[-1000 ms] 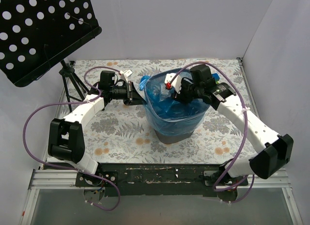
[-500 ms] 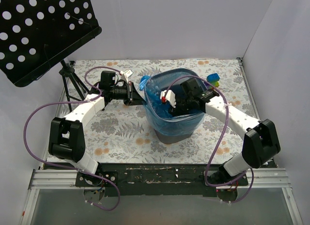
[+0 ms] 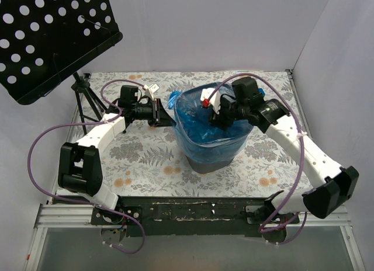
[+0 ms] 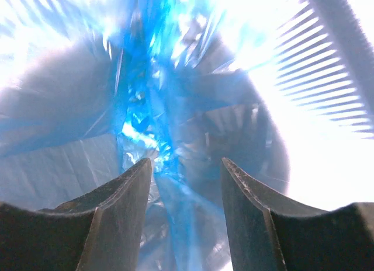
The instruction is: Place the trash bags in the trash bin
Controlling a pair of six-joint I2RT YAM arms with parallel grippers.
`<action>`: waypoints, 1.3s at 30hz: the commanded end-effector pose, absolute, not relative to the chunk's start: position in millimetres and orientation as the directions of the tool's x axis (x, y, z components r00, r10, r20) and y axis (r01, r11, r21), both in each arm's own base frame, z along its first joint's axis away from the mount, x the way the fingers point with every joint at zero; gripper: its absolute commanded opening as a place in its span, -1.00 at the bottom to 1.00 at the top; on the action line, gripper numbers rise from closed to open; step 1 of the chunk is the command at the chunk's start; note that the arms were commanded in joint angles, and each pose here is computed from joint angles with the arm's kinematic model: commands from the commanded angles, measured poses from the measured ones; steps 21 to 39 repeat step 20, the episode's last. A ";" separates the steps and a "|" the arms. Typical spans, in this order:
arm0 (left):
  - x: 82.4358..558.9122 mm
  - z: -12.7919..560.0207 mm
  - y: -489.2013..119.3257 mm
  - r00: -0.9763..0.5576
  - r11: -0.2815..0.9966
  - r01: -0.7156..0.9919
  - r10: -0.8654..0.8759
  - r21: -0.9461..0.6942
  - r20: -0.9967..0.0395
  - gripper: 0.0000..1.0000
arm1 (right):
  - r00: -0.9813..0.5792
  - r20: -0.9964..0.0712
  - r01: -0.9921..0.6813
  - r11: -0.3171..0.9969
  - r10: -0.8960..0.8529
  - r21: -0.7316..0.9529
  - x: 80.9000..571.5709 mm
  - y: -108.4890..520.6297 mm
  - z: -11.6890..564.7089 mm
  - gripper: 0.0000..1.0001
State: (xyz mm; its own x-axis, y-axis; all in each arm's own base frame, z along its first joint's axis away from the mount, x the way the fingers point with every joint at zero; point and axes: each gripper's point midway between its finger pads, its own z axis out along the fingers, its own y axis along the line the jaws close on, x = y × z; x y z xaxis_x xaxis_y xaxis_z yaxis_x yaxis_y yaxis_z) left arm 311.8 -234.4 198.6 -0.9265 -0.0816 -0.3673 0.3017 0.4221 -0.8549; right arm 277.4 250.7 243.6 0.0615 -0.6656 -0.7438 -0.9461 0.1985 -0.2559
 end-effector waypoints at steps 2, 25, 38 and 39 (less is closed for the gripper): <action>319.9 216.6 -221.5 -0.887 0.472 0.351 -0.110 -0.809 -0.449 -0.10 | 0.093 -0.794 -0.916 0.262 -0.601 -0.306 270.8 246.7 308.1 0.19; 336.5 241.6 -143.7 -0.634 0.799 0.470 0.010 -0.375 -0.773 0.96 | -0.328 -0.895 -0.131 0.953 -0.301 -0.272 384.7 143.2 402.0 0.66; 336.5 241.6 -143.7 -0.634 0.799 0.470 0.010 -0.375 -0.773 0.96 | -0.328 -0.895 -0.131 0.953 -0.301 -0.272 384.7 143.2 402.0 0.66; 336.5 241.6 -143.7 -0.634 0.799 0.470 0.010 -0.375 -0.773 0.96 | -0.328 -0.895 -0.131 0.953 -0.301 -0.272 384.7 143.2 402.0 0.66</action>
